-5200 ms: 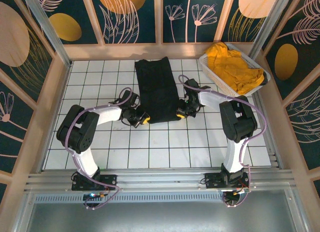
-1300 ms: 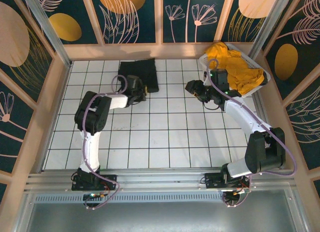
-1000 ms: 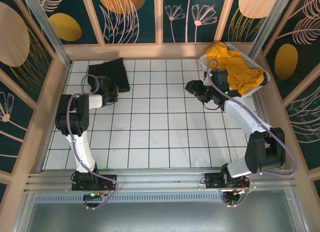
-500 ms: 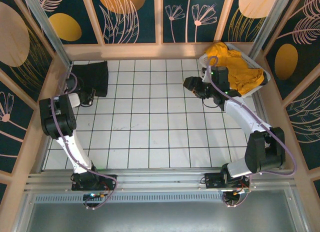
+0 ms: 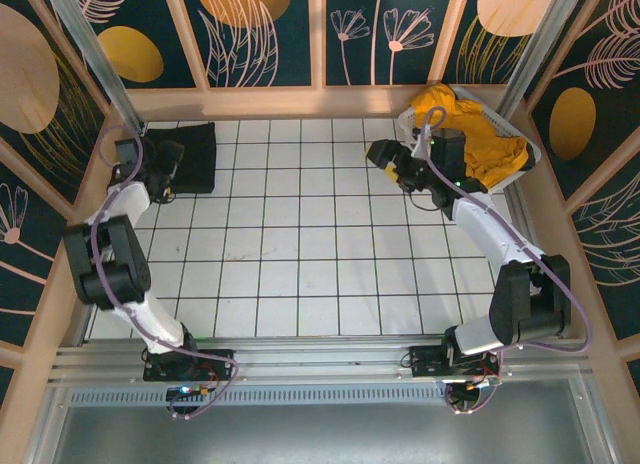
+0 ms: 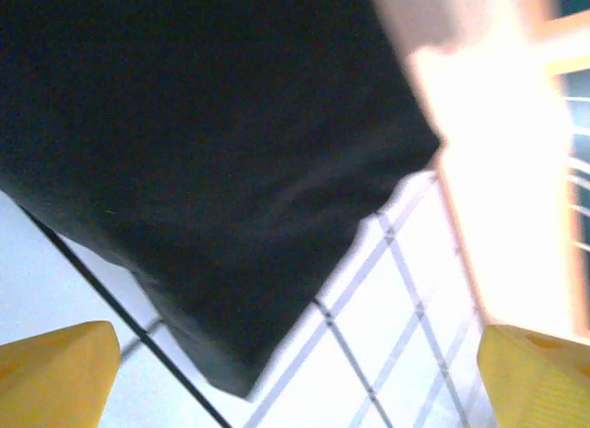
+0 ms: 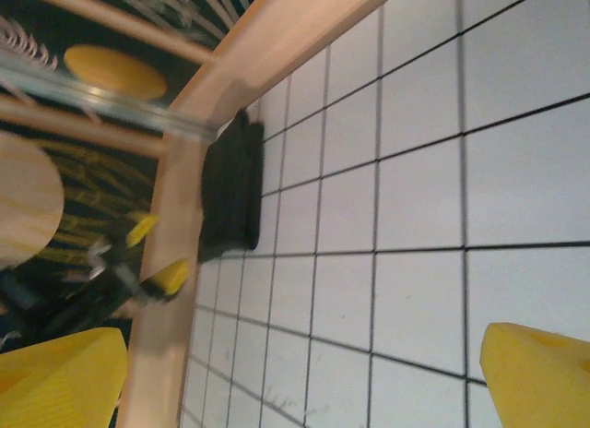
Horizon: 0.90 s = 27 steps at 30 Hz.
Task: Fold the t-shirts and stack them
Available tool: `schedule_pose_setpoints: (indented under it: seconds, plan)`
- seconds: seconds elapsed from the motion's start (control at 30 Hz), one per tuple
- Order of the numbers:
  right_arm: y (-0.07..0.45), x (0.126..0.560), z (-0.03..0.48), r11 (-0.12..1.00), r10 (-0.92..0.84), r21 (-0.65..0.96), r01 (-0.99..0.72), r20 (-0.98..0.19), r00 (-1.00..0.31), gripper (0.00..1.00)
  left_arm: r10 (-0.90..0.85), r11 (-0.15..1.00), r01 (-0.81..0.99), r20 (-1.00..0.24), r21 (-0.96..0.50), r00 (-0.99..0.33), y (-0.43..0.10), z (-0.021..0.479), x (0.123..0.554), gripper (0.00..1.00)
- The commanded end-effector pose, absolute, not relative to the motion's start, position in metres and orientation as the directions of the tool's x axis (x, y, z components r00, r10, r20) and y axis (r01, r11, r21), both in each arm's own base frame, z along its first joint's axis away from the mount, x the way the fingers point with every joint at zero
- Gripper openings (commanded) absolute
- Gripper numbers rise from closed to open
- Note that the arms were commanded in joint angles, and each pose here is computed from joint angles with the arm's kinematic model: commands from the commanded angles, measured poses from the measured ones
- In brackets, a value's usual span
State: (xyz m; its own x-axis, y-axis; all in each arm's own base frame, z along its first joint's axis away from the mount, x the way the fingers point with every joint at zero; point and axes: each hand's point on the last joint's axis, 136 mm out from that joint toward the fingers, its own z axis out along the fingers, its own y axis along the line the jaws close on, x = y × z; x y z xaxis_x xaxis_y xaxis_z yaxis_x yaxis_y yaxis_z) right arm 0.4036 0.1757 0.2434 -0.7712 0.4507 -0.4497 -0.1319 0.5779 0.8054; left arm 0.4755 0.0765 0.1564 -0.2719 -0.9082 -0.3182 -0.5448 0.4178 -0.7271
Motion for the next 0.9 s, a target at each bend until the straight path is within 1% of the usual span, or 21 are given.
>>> schedule_pose_setpoints:
  seconds: [0.0, 0.07, 0.1, 0.17, 0.2, 0.23, 0.27, 0.3, 0.33, 0.4, 0.43, 0.5, 0.57, 0.6, 0.73, 0.8, 0.87]
  plan:
    - [0.135, 0.417, 0.291, 0.652, 0.542, 0.750, -0.115, -0.567, -0.620, 0.99, -0.867, 0.493, -0.513, -0.445, -0.702, -0.225, 0.066, 0.204, 0.451, 0.99]
    - [0.098, 0.418, 0.308, 0.743, 0.576, 0.670, -0.013, -0.649, -0.497, 0.99, -0.833, 0.529, -0.481, -0.536, -0.699, -0.138, 0.065, 0.242, 0.434, 0.99]
    - [0.078, 0.418, 0.319, 0.775, 0.585, 0.630, 0.049, -0.687, -0.431, 0.99, -0.822, 0.528, -0.480, -0.564, -0.700, -0.081, 0.069, 0.257, 0.422, 0.99]
    - [0.038, 0.414, 0.325, 0.800, 0.599, 0.557, 0.221, -0.731, -0.325, 0.99, -0.801, 0.504, -0.511, -0.598, -0.697, 0.026, 0.083, 0.272, 0.398, 0.99]
    - [0.018, 0.410, 0.323, 0.796, 0.599, 0.521, 0.307, -0.750, -0.281, 0.99, -0.787, 0.470, -0.551, -0.610, -0.689, 0.091, 0.094, 0.273, 0.383, 0.99]
    - [0.004, 0.407, 0.319, 0.795, 0.589, 0.493, 0.353, -0.768, -0.251, 0.99, -0.767, 0.443, -0.588, -0.626, -0.677, 0.143, 0.105, 0.272, 0.370, 0.99]
    - [-0.009, 0.401, 0.315, 0.800, 0.566, 0.466, 0.377, -0.795, -0.217, 0.99, -0.739, 0.413, -0.646, -0.651, -0.642, 0.174, 0.116, 0.259, 0.354, 0.99]
    - [-0.019, 0.395, 0.305, 0.810, 0.537, 0.442, 0.384, -0.824, -0.184, 0.99, -0.701, 0.424, -0.675, -0.691, -0.603, 0.177, 0.122, 0.252, 0.343, 0.99]
    - [-0.025, 0.389, 0.298, 0.823, 0.504, 0.420, 0.382, -0.851, -0.150, 0.99, -0.650, 0.485, -0.675, -0.746, -0.556, 0.147, 0.124, 0.248, 0.339, 0.99]
    - [-0.035, 0.375, 0.271, 0.857, 0.406, 0.350, 0.378, -0.911, -0.077, 0.99, -0.498, 0.671, -0.611, -0.866, -0.419, 0.047, 0.116, 0.239, 0.338, 0.99]
    - [-0.040, 0.368, 0.261, 0.867, 0.362, 0.319, 0.382, -0.931, -0.044, 0.99, -0.447, 0.716, -0.591, -0.895, -0.371, 0.020, 0.113, 0.231, 0.336, 0.99]
    - [-0.045, 0.360, 0.236, 0.893, 0.260, 0.218, 0.393, -0.964, -0.055, 0.99, -0.371, 0.778, -0.559, -0.928, -0.286, -0.040, 0.107, 0.209, 0.333, 0.99]
    - [-0.041, 0.363, 0.212, 0.923, 0.166, 0.107, 0.369, -0.977, -0.133, 0.99, -0.303, 0.846, -0.487, -0.947, -0.216, -0.105, 0.096, 0.190, 0.338, 0.99]
    - [-0.040, 0.365, 0.199, 0.931, 0.139, 0.074, 0.357, -0.977, -0.161, 0.99, -0.304, 0.856, -0.470, -0.945, -0.216, -0.120, 0.092, 0.179, 0.341, 0.99]
    - [-0.039, 0.373, 0.156, 0.939, 0.161, 0.083, 0.335, -0.964, -0.212, 0.99, -0.314, 0.887, -0.414, -0.925, -0.206, -0.213, 0.080, 0.143, 0.360, 0.99]
    - [-0.038, 0.379, 0.140, 0.940, 0.157, 0.072, 0.333, -0.959, -0.235, 0.99, -0.314, 0.885, -0.416, -0.926, -0.207, -0.209, 0.082, 0.132, 0.367, 0.99]
    - [-0.034, 0.387, 0.136, 0.951, 0.129, 0.058, 0.304, -0.967, -0.219, 0.99, -0.294, 0.895, -0.405, -0.929, -0.185, -0.224, 0.081, 0.123, 0.377, 0.99]
